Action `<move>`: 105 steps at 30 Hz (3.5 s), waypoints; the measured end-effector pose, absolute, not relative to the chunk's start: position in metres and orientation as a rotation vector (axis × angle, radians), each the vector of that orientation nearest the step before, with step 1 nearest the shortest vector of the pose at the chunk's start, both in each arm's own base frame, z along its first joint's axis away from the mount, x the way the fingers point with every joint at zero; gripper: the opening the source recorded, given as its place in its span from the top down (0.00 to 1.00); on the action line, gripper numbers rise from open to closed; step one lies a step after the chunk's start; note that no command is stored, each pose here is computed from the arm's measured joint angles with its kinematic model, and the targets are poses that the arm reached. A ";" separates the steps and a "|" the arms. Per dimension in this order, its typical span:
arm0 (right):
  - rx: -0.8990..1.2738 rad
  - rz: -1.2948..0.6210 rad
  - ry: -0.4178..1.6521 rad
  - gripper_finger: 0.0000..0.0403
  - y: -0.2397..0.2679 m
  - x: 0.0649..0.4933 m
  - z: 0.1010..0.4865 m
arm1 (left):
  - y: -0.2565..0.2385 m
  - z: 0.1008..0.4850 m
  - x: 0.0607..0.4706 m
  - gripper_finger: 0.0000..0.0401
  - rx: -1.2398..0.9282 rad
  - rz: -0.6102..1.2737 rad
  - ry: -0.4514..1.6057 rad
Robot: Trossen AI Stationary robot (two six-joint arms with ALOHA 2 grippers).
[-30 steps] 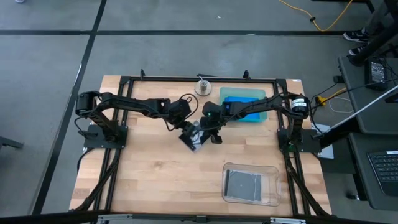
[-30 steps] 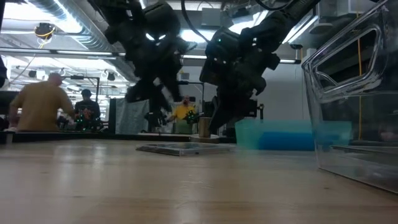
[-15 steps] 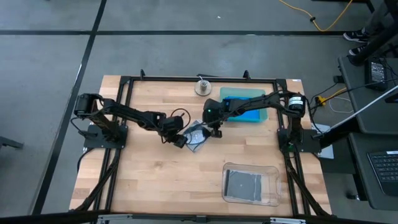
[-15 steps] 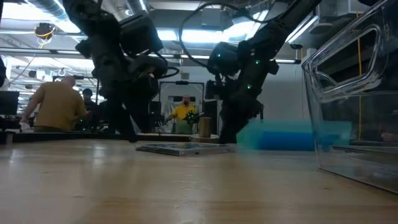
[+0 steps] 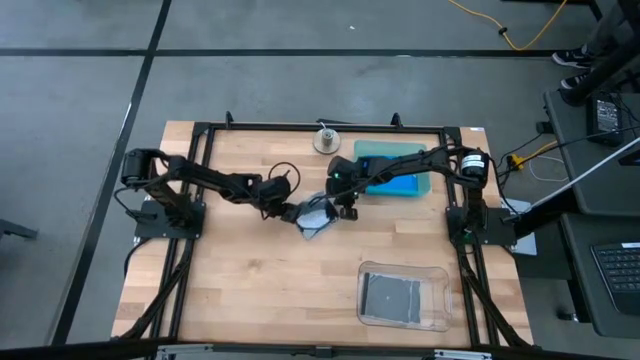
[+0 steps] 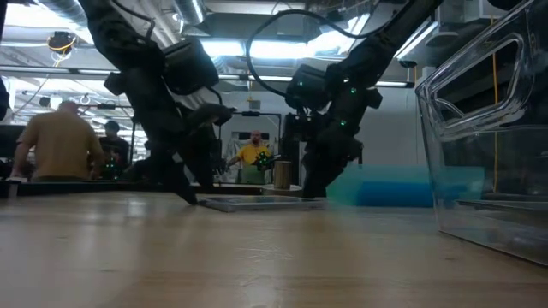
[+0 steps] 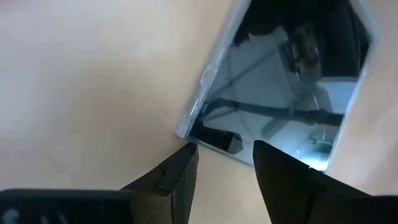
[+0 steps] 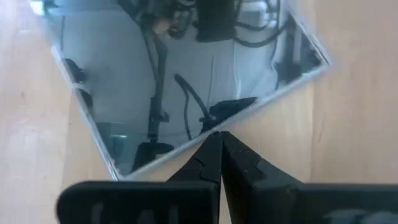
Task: Pick & place jewel cases by type
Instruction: Put the black CD case into the transparent bin
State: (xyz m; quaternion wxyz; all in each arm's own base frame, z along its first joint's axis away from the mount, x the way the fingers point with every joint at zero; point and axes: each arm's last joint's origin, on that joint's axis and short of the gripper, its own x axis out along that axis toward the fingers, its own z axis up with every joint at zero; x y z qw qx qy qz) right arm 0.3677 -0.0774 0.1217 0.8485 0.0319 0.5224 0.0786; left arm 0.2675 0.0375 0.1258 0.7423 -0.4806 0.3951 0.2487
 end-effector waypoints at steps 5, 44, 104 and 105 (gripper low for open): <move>0.124 0.215 1.090 0.98 -0.075 0.368 0.121 | 0.051 0.126 0.265 0.61 -1.034 0.561 0.854; 0.119 0.283 1.051 0.98 -0.072 0.368 0.119 | 0.043 0.169 0.262 0.63 -1.238 0.462 0.652; 0.113 -0.267 0.384 0.98 -0.005 0.265 0.456 | 0.005 0.408 0.124 0.96 -0.025 0.029 -0.060; 0.124 -0.258 0.371 0.98 -0.001 0.260 0.459 | 0.004 0.418 0.124 0.96 0.020 0.019 -0.080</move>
